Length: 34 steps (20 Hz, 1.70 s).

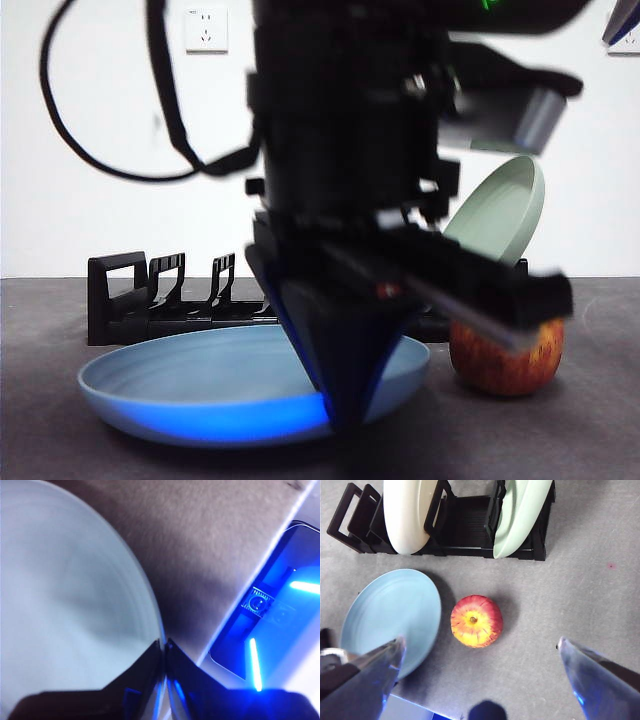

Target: Take the blue plate from the plate rack,put the plate on the table,take the apple from the table,put the apple in the plate

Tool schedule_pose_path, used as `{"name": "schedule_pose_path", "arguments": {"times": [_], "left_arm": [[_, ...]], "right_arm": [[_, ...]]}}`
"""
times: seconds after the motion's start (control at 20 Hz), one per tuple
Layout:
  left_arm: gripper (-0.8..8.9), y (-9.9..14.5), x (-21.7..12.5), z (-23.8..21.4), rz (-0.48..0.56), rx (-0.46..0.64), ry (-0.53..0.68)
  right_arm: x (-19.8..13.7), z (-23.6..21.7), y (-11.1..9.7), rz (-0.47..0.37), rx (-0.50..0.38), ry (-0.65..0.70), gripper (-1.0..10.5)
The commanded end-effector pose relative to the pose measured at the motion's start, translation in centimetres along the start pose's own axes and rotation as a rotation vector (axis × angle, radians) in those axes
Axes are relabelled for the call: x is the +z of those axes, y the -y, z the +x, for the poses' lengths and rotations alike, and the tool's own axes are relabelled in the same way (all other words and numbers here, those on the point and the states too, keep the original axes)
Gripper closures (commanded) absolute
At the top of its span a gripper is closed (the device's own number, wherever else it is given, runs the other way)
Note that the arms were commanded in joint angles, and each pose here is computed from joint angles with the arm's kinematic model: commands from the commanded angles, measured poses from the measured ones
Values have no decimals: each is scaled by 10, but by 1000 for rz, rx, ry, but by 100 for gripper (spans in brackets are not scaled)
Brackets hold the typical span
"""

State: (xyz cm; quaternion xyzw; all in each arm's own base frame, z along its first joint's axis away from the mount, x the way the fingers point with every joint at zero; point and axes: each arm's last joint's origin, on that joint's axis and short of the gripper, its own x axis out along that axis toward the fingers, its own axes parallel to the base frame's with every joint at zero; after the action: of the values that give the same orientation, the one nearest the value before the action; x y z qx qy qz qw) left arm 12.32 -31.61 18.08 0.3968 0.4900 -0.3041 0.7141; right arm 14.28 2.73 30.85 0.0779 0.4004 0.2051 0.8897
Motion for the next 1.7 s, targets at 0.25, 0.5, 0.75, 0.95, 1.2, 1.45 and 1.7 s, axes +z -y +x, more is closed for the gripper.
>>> {"name": "schedule_pose_path", "arguments": {"times": [0.25, 0.5, 0.75, 0.95, 1.2, 1.45, 1.7], "left_arm": [[547, -5, -4, 3, 8, -36, -34], [444, -24, -9, -46, -49, 9, 123], [444, -61, -39, -139, -214, 40, 480], [445, -96, -89, -206, -382, 132, 751], [445, -121, -142, -243, -570, 327, 895], [445, -125, -156, -245, -615, 453, 860], [445, -125, -158, -243, -601, 465, 834]], "right_arm": [[0, 0, -1, -8, 8, -1, 254], [2, 12, -6, -28, 39, -59, 253], [10, 49, -16, -74, 76, -160, 252], [14, 90, -25, -130, 18, -223, 252], [11, 139, -28, -155, -17, -320, 252], [0, 176, -29, -167, -20, -416, 253], [-7, 194, -28, -153, -32, -463, 300]]}}
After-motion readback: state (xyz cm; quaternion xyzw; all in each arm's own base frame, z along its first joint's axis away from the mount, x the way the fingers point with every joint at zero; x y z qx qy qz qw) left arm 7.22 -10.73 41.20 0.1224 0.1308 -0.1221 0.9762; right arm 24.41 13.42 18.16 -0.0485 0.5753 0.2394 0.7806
